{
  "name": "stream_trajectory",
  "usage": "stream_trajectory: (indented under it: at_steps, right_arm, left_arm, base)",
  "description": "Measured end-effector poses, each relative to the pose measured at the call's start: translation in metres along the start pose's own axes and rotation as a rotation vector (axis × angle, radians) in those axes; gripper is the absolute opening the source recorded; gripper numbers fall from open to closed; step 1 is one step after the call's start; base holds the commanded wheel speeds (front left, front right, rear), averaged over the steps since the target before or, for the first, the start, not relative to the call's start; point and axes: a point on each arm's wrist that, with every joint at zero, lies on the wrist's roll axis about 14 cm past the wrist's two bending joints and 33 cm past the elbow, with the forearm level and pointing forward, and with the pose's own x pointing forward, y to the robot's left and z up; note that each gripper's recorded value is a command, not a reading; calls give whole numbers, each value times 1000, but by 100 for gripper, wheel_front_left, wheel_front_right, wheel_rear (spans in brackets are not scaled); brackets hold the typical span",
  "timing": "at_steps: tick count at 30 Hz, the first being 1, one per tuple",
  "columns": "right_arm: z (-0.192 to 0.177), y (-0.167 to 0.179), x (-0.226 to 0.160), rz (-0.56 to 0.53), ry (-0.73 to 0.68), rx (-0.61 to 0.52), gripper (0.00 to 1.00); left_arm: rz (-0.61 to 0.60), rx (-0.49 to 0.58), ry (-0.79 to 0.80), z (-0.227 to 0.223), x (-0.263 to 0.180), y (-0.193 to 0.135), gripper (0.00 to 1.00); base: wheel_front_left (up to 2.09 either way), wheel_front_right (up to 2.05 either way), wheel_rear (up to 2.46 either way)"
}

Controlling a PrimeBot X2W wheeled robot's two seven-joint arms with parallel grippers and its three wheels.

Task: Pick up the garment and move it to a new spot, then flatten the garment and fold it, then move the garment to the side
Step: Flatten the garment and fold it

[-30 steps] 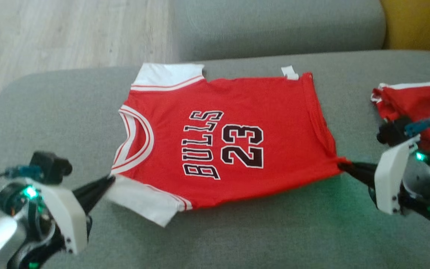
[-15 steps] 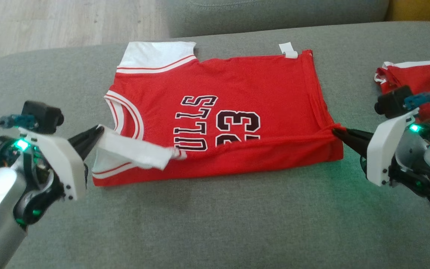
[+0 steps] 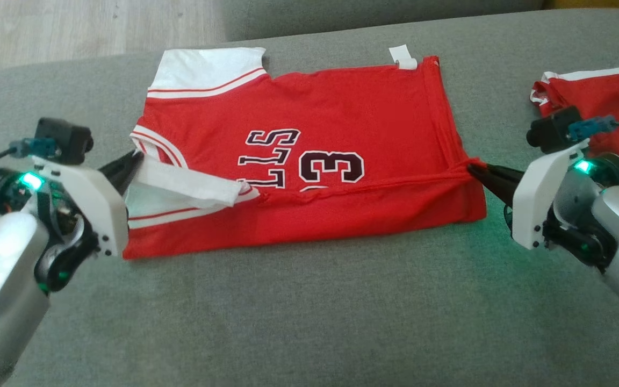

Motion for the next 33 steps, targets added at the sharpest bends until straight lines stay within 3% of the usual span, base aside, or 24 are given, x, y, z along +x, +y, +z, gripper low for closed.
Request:
stream_trajectory:
  at_steps: [12, 13, 14, 15, 20, 23, 24, 26, 31, 33]
  right_arm:
    - [-1, -4, 11, -14, -4, -13, 0]
    - [-1, -4, 12, -16, -2, -13, 45]
    - [-1, -5, 13, -19, -7, -12, 100]
    - [0, -7, 14, -25, -14, -11, 100]
    - [18, -19, 17, -67, -115, -3, 100]
    - [53, -32, 9, -115, -298, 20, 100]
    - [81, -37, 0, -140, -441, 31, 100]
    - [104, -38, -10, -162, -574, 44, 100]
    - [139, -43, -34, -228, -769, 103, 100]
    - [155, -41, -52, -250, -868, 107, 100]
  left_arm:
    - [30, 5, 12, -5, 18, 7, 0]
    - [31, 6, 19, -7, 20, 7, 29]
    - [36, 6, 10, -6, 22, 7, 93]
    - [45, 14, -11, -2, 23, 8, 100]
    - [123, 38, -204, 38, 26, 17, 100]
    - [173, 40, -393, 76, 17, 21, 100]
    - [204, 16, -518, 97, 7, 23, 100]
    - [234, -7, -632, 115, -5, 23, 100]
    - [289, -101, -787, 132, -32, 18, 100]
    - [315, -80, -809, 127, -41, 11, 100]
  base:
    - [0, 0, 0]
    - [0, 0, 0]
    - [0, 0, 0]
    - [0, 0, 0]
    - [0, 0, 0]
    - [0, 0, 0]
    - [0, 0, 0]
    - [0, 0, 0]
    - [0, 0, 0]
    - [0, 0, 0]
